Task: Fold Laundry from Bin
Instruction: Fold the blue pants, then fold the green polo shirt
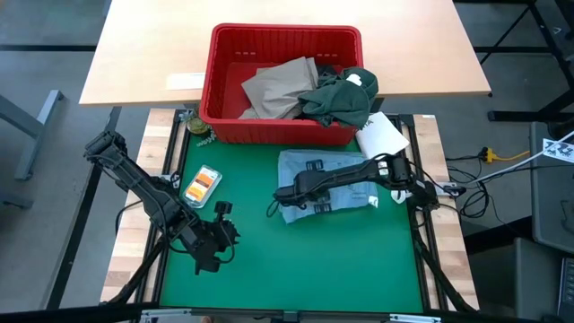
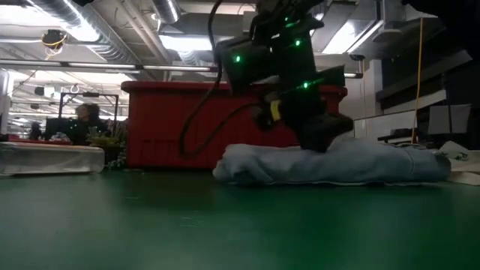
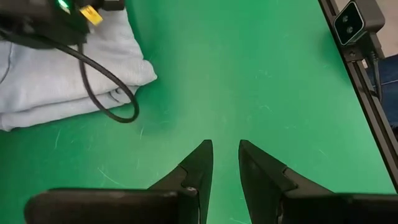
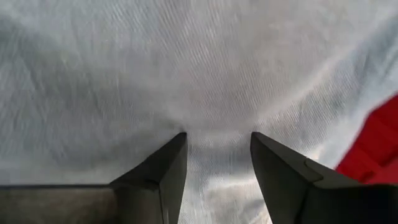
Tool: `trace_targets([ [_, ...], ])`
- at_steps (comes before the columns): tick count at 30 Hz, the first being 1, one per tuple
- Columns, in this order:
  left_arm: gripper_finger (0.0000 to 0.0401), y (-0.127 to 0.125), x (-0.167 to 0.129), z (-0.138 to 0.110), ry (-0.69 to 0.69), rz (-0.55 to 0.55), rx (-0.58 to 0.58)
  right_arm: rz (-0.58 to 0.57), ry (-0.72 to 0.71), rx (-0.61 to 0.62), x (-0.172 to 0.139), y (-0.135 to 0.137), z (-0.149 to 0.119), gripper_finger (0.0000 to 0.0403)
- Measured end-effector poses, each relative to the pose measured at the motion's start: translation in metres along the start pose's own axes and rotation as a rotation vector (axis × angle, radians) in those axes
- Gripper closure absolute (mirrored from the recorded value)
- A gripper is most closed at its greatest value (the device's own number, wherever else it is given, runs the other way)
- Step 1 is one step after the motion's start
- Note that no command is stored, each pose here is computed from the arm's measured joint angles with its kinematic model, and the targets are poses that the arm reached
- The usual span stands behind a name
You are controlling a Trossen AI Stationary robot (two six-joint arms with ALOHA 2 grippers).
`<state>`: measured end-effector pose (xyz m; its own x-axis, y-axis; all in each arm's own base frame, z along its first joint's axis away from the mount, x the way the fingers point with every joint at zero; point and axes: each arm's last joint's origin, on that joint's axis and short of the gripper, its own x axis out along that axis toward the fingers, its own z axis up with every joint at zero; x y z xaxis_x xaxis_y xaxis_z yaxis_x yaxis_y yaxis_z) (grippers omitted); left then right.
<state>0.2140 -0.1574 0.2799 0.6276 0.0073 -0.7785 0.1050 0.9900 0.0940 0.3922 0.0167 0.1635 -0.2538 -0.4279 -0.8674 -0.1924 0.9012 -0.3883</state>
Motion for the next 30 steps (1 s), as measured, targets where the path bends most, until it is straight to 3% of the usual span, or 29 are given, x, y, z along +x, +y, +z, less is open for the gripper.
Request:
trace_targets([
  [11, 0.0327, 0.0, 0.0, 0.0, -0.003, -0.001, -0.001, -0.021, -0.223, 0.106, -0.068, -0.031, -0.049, 0.0224],
  [14, 0.0327, 0.0, 0.0, 0.001, -0.008, -0.004, -0.003, -0.088, -0.285, 0.146, -0.087, -0.042, -0.07, 0.0224],
  [19, 0.0327, -0.001, 0.0, 0.002, -0.021, -0.009, -0.007, -0.298, -0.345, 0.228, -0.114, -0.06, -0.109, 0.0224],
  [22, 0.0327, -0.001, 0.0, 0.002, -0.021, -0.009, -0.007, -0.372, -0.37, 0.285, -0.125, -0.072, -0.13, 0.0224],
  [30, 0.0327, -0.001, 0.0, 0.002, -0.021, -0.009, -0.007, -0.352, -0.397, 0.45, -0.13, -0.111, -0.175, 0.0224],
])
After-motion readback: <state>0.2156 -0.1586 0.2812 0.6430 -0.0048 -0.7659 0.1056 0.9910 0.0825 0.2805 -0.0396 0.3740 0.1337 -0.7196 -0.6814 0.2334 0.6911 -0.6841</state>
